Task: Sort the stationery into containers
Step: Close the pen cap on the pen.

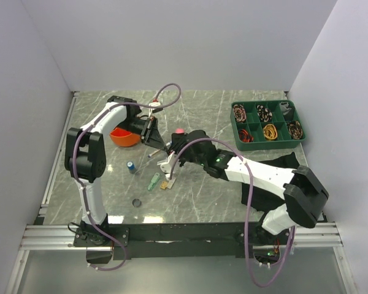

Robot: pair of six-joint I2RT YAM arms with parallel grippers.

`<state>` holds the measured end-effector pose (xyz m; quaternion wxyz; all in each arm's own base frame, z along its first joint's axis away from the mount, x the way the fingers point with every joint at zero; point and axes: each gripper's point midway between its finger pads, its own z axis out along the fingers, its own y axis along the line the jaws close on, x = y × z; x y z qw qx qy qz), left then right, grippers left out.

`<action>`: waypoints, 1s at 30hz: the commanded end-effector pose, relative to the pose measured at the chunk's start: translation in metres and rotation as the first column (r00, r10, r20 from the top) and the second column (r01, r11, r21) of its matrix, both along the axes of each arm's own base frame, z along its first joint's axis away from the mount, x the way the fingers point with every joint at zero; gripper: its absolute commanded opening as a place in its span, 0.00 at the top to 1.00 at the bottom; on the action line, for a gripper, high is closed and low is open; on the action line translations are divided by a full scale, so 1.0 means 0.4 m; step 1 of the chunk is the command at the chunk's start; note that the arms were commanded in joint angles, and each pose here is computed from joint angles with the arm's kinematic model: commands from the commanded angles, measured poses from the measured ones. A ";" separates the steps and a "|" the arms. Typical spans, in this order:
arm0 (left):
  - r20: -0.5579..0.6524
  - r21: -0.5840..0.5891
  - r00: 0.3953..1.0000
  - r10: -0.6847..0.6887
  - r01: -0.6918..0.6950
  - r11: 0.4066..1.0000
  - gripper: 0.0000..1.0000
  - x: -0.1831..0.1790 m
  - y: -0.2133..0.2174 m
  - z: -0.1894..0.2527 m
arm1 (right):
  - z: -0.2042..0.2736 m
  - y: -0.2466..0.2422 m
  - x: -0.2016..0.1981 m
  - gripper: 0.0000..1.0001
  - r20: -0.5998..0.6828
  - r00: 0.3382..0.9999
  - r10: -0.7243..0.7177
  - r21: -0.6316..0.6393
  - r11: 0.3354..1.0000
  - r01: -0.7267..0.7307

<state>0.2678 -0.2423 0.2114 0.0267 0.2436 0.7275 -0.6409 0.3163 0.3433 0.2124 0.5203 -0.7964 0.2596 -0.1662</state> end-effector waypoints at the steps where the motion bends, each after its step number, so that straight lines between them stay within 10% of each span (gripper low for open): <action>1: 0.016 -0.267 1.000 0.022 -0.016 0.963 0.99 0.044 -0.046 0.118 | 0.021 0.164 -0.118 1.00 -0.017 0.975 0.221 0.079 0.973 -0.219; 21: 0.026 -0.233 1.000 0.006 0.000 0.972 0.99 0.054 -0.059 0.073 | 0.150 0.251 -0.235 1.00 0.086 0.885 0.458 0.274 0.843 -0.463; 30: 0.093 -0.216 0.996 0.005 0.016 0.976 0.99 0.021 -0.045 0.101 | 0.186 0.213 -0.203 0.94 0.093 0.927 0.364 0.282 0.883 -0.375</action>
